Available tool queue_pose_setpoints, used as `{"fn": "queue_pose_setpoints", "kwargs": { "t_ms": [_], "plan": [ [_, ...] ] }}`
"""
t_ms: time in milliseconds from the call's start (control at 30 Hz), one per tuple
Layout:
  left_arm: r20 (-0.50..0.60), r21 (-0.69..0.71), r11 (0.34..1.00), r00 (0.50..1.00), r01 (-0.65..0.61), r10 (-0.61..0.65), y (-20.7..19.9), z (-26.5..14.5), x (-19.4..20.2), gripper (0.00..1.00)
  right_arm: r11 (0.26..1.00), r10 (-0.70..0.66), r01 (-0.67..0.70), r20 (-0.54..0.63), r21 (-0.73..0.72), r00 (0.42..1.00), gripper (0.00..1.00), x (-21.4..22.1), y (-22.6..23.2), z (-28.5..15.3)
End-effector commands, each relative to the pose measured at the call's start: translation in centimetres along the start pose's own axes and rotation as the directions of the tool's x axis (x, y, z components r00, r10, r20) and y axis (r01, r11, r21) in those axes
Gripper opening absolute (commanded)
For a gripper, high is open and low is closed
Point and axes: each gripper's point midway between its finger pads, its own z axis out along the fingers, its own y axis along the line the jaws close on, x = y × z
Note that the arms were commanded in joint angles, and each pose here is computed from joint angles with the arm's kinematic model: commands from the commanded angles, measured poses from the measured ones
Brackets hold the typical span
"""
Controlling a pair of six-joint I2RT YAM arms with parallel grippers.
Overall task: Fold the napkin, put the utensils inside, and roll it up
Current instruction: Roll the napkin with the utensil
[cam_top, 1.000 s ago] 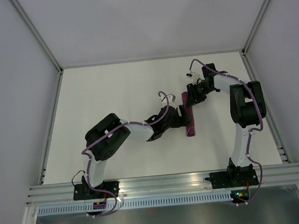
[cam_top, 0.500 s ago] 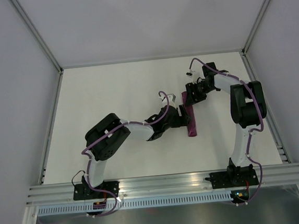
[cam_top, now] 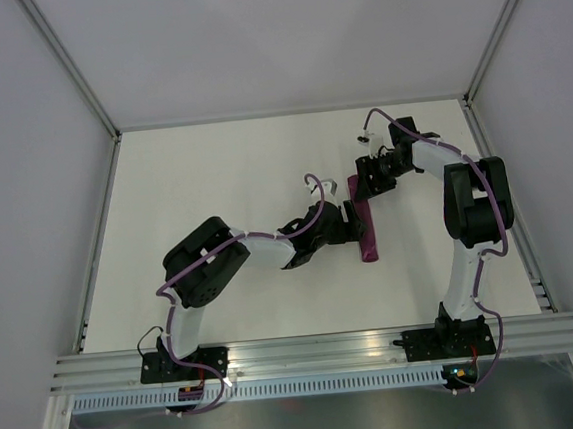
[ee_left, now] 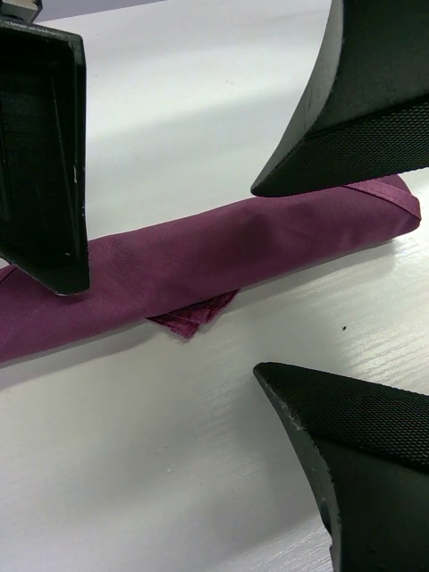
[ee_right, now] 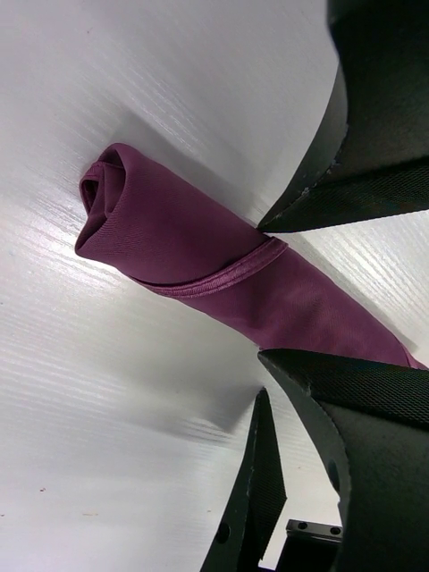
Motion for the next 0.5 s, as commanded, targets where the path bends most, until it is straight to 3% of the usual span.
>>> {"fn": "queue_pose_setpoints", "kwargs": {
  "t_ms": [0,200,467],
  "plan": [
    [-0.122,-0.085,0.993,0.99,-0.085,0.075,3.1,-0.2,3.4,0.8,0.999,-0.042,0.043,0.063,-0.007,0.997,0.61,-2.3,1.3,-2.1],
    [-0.121,-0.071,0.992,0.988,-0.101,0.092,2.7,-0.2,3.1,0.8,0.999,-0.043,0.043,0.064,0.0,0.997,0.68,-2.4,1.2,-2.6],
    [-0.104,-0.044,0.992,0.988,-0.119,0.114,1.7,-0.4,2.1,0.8,0.999,-0.046,0.048,0.099,-0.019,0.994,0.7,-3.4,1.6,-4.2]
  ]
}}
